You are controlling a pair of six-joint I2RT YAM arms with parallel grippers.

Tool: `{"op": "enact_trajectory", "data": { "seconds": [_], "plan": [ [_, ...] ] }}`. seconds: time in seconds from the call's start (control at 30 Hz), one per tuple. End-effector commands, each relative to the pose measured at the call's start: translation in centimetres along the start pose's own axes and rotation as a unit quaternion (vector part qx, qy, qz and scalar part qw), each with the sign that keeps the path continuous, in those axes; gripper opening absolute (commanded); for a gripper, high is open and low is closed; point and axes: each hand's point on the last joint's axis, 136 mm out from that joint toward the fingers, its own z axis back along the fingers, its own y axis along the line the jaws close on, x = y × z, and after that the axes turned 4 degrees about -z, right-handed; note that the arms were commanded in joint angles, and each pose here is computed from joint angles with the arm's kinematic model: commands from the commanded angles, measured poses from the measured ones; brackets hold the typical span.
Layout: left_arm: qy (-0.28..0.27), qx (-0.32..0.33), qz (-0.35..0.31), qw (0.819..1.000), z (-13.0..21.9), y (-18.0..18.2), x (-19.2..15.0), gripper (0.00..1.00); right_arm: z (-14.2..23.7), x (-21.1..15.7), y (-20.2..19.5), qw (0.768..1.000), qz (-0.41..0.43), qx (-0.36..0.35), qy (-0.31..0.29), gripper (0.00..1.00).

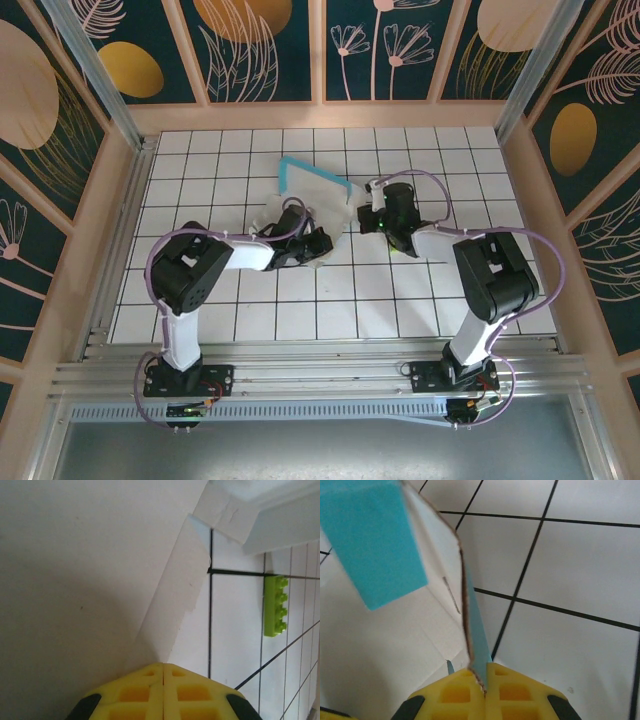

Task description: Fold the paper box

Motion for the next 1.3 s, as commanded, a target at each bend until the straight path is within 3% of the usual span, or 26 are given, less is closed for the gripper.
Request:
{"op": "enact_trajectory", "data": {
  "seconds": [0.0,0.63,0.97,1.27],
  "plan": [
    [0.017,-0.012,0.016,1.000,-0.9,0.5,-1.2,0.06,-0.6,-0.2,1.0,0.999,-0.042,-0.001,0.012,0.00],
    [0.017,-0.018,0.026,0.999,-2.5,0.9,-1.0,0.06,-1.4,-2.1,3.6,0.976,-0.203,-0.064,-0.033,0.02],
    [-0.022,-0.034,0.028,0.999,0.0,-1.3,0.6,0.16,-2.7,-6.6,2.6,0.982,-0.141,-0.121,-0.038,0.01],
    [-0.101,-0.015,0.016,0.995,5.8,-3.1,3.4,0.31,-2.2,-6.6,1.9,0.983,-0.113,-0.142,-0.038,0.01]
  ]
}}
